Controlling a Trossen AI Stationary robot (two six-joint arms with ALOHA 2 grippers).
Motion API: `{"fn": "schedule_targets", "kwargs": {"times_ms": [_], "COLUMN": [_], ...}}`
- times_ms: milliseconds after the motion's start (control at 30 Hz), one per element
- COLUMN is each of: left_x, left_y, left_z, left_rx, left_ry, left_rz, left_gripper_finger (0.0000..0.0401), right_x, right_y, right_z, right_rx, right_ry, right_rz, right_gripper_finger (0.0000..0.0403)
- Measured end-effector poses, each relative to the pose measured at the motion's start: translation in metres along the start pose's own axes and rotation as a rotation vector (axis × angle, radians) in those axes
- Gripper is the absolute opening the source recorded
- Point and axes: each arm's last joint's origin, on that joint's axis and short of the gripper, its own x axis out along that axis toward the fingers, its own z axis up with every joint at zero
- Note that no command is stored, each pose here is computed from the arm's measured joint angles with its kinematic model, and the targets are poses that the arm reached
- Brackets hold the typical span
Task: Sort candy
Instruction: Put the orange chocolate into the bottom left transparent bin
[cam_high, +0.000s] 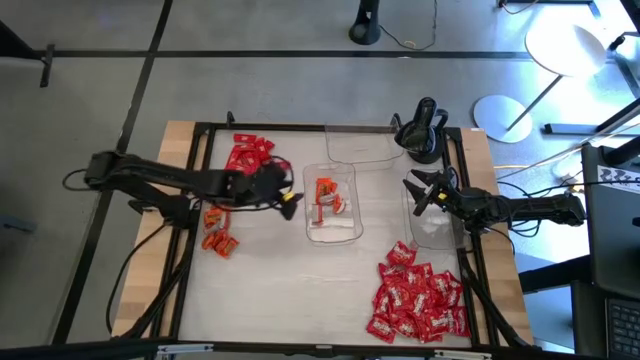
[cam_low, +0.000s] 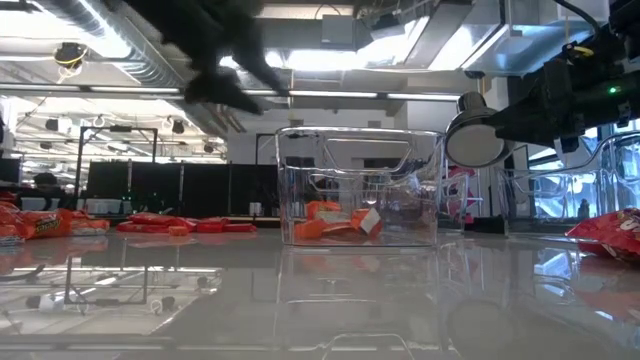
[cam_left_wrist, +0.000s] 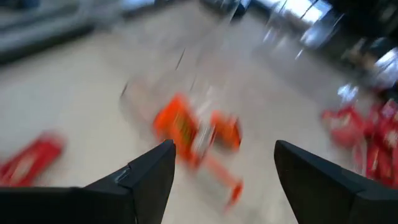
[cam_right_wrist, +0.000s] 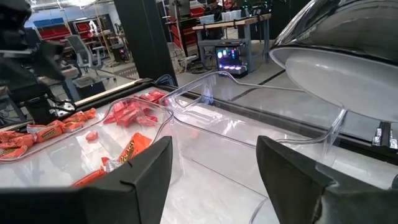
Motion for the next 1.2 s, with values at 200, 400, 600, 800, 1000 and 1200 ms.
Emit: {"fn": "schedule_targets", "kwargs": {"times_ms": [200,400,600,800,1000,1200], "left_x": [-0.030,-0.042,-0.049,-0.053,-0.052,-0.050], "left_y": [0.010,0.011,0.009,0.005,0.005,0.008], "left_z": [-0.028,-0.050,-0.069,-0.081,-0.104,-0.123], "left_rx": [-0.079,-0.147,-0.165,-0.194,-0.206,-0.206], "left_ry": [0.211,0.404,0.557,0.651,0.730,0.803], "left_rz": [0.126,0.186,0.244,0.283,0.342,0.406], "left_gripper_finger": [0.0263,0.0263,0.0263,0.0263,0.0263,0.0263], "right_x": [0.000,0.000,0.000,0.000,0.000,0.000], "right_y": [0.000,0.000,0.000,0.000,0.000,0.000], "right_z": [0.000,0.000,0.000,0.000,0.000,0.000], "right_rx": [-0.002,-0.010,-0.011,-0.012,-0.011,-0.011], "right_ry": [0.002,0.003,0.003,0.004,0.003,0.003], "right_rz": [-0.001,-0.001,-0.001,-0.001,-0.001,-0.001], "right_gripper_finger": [0.0230,0.0230,0.0230,0.0230,0.0230,0.0230]}}
